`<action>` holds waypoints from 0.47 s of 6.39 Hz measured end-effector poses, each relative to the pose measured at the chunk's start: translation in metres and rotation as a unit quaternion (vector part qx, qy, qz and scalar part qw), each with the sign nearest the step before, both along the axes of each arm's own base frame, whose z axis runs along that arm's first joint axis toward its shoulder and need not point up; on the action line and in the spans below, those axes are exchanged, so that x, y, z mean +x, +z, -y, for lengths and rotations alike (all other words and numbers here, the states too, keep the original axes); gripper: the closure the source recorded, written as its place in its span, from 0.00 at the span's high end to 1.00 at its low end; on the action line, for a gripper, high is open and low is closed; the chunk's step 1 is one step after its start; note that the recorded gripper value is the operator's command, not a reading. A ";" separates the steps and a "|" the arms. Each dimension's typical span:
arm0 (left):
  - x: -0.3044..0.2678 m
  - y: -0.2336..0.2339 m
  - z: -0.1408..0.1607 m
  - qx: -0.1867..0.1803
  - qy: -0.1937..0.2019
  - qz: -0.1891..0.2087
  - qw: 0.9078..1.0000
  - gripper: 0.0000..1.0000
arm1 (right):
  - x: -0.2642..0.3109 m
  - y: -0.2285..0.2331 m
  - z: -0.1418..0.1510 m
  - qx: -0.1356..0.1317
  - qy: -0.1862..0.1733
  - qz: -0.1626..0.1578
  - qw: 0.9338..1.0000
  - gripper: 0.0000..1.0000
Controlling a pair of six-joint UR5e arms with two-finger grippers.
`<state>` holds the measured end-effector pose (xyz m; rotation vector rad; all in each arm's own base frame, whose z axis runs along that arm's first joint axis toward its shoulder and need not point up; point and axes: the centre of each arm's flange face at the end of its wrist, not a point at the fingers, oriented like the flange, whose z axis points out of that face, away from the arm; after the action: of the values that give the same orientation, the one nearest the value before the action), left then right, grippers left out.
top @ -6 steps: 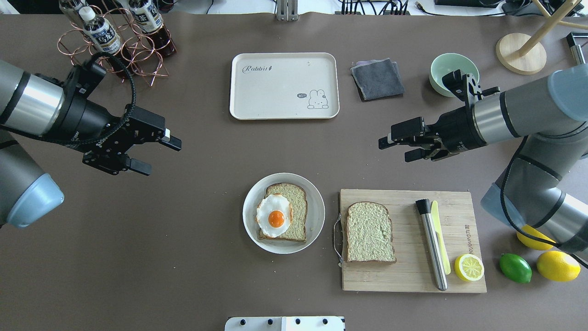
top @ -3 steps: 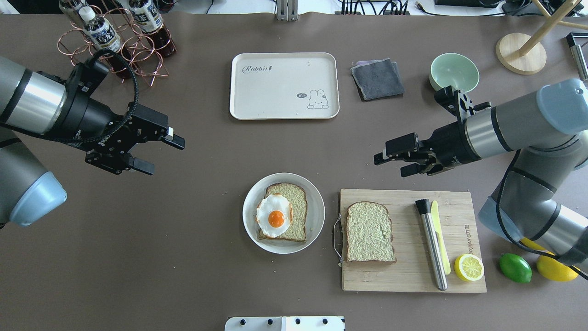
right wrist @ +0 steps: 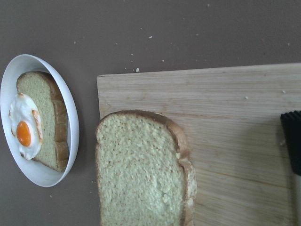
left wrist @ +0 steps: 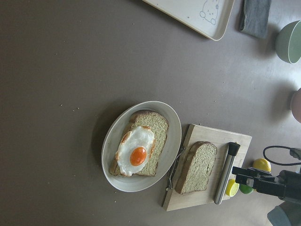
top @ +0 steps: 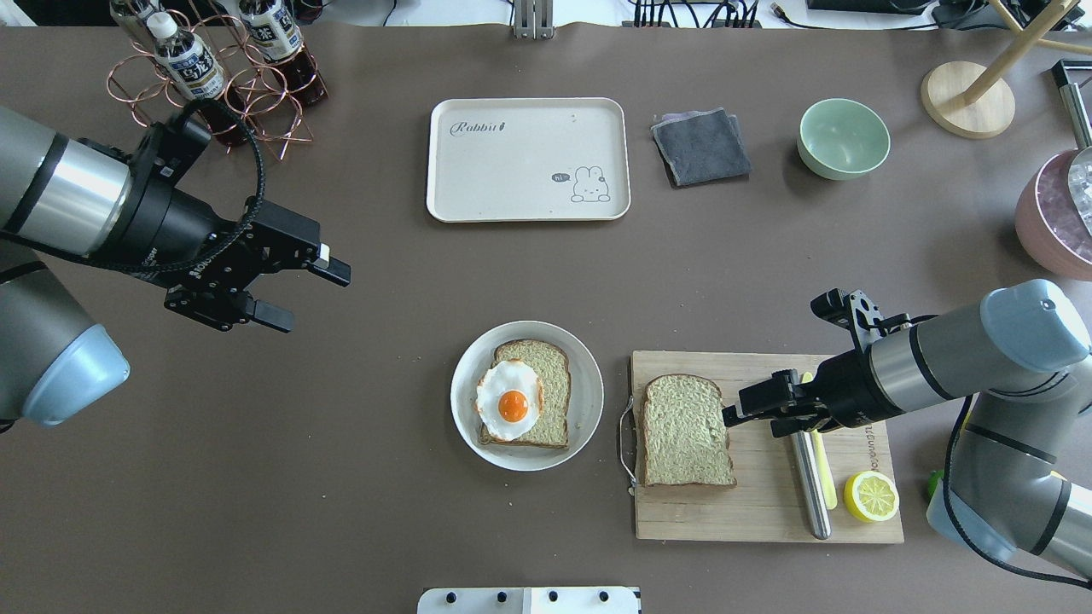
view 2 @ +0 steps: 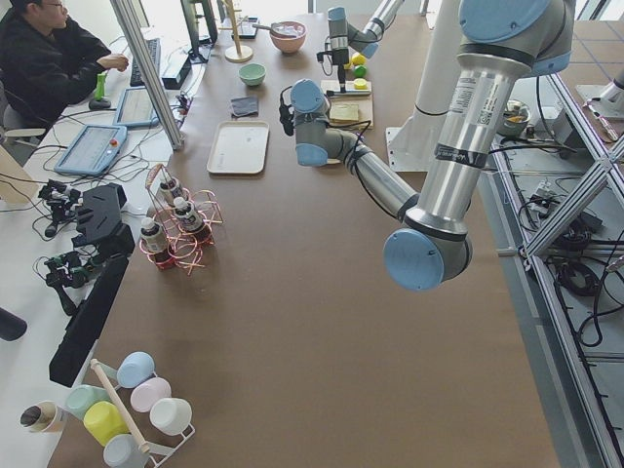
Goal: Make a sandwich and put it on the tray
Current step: 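Lower the right gripper and grasp the bread slice on the cutting board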
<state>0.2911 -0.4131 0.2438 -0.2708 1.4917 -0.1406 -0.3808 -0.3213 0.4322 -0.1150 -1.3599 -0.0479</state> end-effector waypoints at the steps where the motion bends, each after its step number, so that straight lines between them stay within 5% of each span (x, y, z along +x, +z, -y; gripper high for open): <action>1: 0.000 0.001 -0.001 0.000 0.000 0.000 1.000 0.98 | -0.008 0.006 -0.009 0.017 0.002 -0.005 1.000 0.86; 3: 0.000 0.002 -0.001 0.000 0.000 0.001 1.000 0.98 | -0.019 0.008 -0.016 0.034 0.014 -0.010 0.999 0.82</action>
<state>0.2914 -0.4118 0.2454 -0.2716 1.4899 -0.1404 -0.3996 -0.3056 0.4402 -0.0398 -1.3381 -0.0696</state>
